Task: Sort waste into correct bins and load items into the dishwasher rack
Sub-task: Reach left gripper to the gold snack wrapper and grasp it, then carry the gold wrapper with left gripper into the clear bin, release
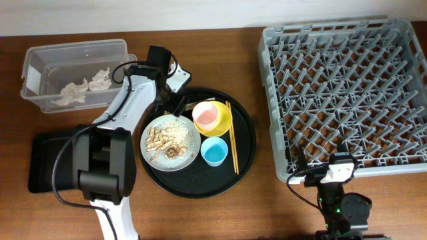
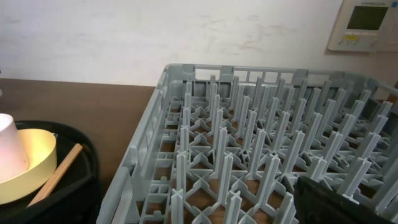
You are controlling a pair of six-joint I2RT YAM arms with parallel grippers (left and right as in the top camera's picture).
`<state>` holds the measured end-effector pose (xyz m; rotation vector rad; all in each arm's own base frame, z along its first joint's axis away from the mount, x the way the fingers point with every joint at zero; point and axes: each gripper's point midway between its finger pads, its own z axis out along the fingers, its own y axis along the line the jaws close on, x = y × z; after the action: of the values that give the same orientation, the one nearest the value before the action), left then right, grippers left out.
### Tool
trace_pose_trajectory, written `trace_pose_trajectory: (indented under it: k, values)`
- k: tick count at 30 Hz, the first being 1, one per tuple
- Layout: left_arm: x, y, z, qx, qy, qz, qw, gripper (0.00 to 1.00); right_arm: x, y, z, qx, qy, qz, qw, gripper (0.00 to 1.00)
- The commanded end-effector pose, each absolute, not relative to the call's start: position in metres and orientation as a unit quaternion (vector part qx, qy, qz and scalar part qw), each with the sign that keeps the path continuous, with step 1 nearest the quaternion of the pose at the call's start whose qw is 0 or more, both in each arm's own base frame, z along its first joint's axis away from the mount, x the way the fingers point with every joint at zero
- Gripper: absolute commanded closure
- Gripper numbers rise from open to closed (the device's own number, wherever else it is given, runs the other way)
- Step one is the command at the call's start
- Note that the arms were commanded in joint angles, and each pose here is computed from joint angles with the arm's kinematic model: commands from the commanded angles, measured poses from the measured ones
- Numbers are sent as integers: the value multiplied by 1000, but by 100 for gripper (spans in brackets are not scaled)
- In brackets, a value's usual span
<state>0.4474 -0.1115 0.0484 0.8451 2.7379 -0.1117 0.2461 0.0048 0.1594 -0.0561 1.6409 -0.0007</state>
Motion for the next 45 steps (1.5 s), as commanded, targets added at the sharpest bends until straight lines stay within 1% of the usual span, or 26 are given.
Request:
trace_pose_trajectory:
  k: [1,9,18,27,33,36,41,45]
  values:
    - [447,-119,55,304,940,-56,147,23,246,5,157,-28,731,-2,681,2]
    - [449,-120,27,304,942,-59,129,23,246,5,157,-28,731,-2,681,2]
    - [454,-121,27,304,941,-58,138,24,246,5,157,-28,731,-2,681,2]
    - [443,-135,28,321,933,-103,128,24,246,5,157,-28,732,-2,681,2]
    - [442,-134,28,326,931,-101,127,23,246,5,157,-28,731,-2,681,2]
    - [444,-133,23,326,932,-95,126,23,246,5,157,-28,731,-2,681,2]
    - [444,-127,1,326,935,-82,108,23,246,5,157,-28,732,-2,681,2]
    - [451,-129,2,323,935,-80,122,23,246,5,157,-28,732,-2,681,1]
